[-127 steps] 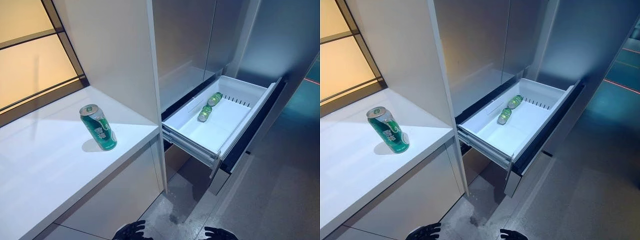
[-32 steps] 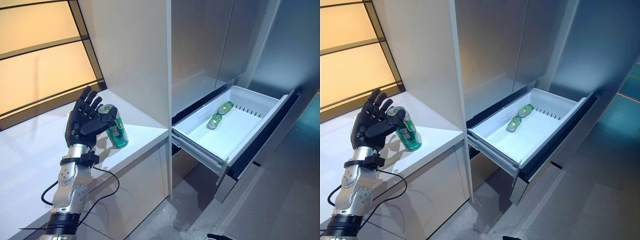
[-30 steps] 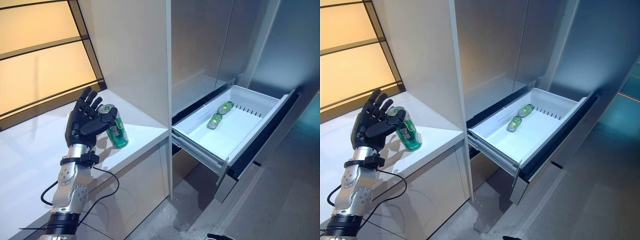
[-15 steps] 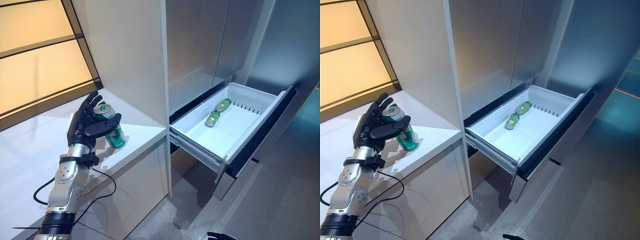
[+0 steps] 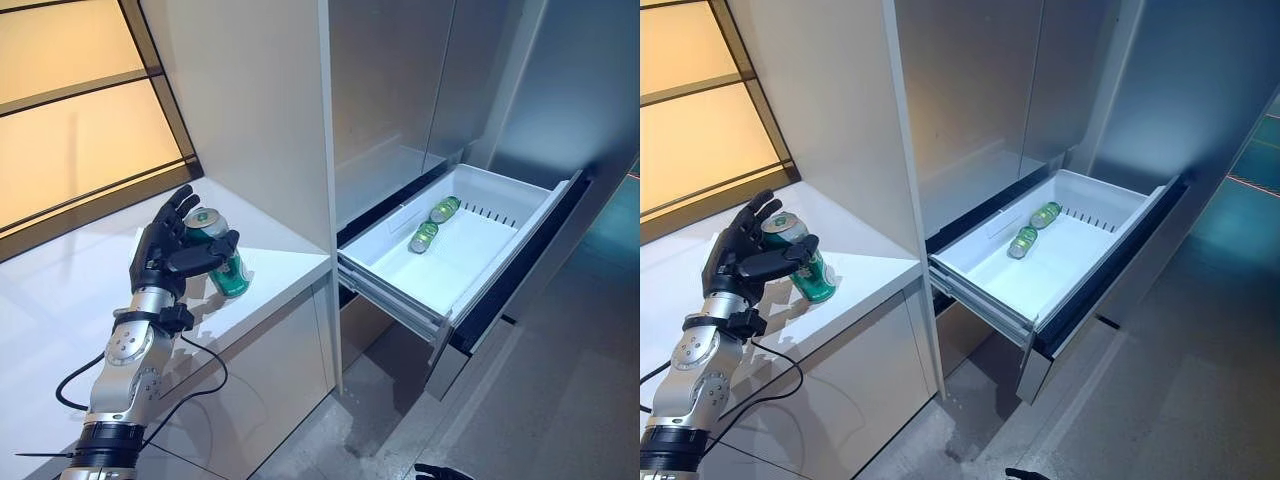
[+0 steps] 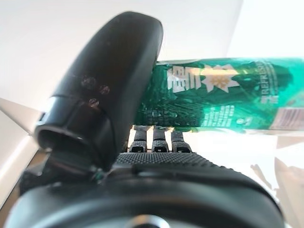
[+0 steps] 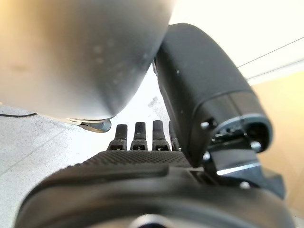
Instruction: Put drinks into fridge and close the fridge
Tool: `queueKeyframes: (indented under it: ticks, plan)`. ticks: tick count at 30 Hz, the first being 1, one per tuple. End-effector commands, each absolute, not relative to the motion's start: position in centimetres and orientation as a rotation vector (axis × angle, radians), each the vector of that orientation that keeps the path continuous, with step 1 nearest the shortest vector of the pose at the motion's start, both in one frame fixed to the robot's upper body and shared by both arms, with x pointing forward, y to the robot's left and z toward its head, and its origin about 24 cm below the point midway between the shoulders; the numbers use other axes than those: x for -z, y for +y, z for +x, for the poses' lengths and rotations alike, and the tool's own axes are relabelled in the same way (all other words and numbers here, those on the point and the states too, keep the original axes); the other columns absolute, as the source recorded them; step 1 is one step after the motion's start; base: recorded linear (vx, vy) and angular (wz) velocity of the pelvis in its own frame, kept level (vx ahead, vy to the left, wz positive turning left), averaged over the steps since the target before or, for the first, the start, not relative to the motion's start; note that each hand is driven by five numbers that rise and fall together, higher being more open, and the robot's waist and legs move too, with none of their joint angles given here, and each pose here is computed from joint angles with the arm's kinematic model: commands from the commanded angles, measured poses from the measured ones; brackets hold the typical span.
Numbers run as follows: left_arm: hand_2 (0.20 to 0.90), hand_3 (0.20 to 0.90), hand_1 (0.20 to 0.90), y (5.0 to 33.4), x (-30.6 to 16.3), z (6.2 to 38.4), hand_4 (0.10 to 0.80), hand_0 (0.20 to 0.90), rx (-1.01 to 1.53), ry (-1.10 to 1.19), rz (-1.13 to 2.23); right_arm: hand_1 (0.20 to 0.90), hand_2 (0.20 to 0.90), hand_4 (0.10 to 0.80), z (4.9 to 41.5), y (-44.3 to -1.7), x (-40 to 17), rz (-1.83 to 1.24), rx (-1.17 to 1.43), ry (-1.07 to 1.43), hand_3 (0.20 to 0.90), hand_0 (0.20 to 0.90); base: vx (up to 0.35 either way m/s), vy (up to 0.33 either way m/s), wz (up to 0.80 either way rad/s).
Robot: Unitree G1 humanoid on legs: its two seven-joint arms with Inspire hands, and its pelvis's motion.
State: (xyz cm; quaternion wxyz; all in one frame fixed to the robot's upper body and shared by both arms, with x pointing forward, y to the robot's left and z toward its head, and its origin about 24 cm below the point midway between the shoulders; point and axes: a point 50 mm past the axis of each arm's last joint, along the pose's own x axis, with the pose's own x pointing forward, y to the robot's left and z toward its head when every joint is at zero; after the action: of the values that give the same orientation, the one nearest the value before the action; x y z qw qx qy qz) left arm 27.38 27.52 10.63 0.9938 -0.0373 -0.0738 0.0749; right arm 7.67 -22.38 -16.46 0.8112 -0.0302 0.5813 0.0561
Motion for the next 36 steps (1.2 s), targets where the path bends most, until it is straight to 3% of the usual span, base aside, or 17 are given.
queueKeyframes:
  ticks: [1, 36]
  plan:
    - [0.900, 0.900, 0.900, 28.3, -17.2, 29.6, 0.800, 0.900, -0.185, -0.412, -0.059, 0.900, 0.900, 0.800, 8.0, -22.2, 16.5, -0.081, -0.147, 1.266, 0.900, 0.900, 0.020, 0.006, -0.04]
    - [0.900, 0.900, 0.900, 28.0, -17.4, 30.9, 0.800, 0.900, -0.158, -0.385, -0.110, 0.900, 0.900, 0.800, 8.0, -22.4, 16.5, -0.086, -0.147, 1.275, 0.900, 0.900, -0.001, -0.002, -0.01]
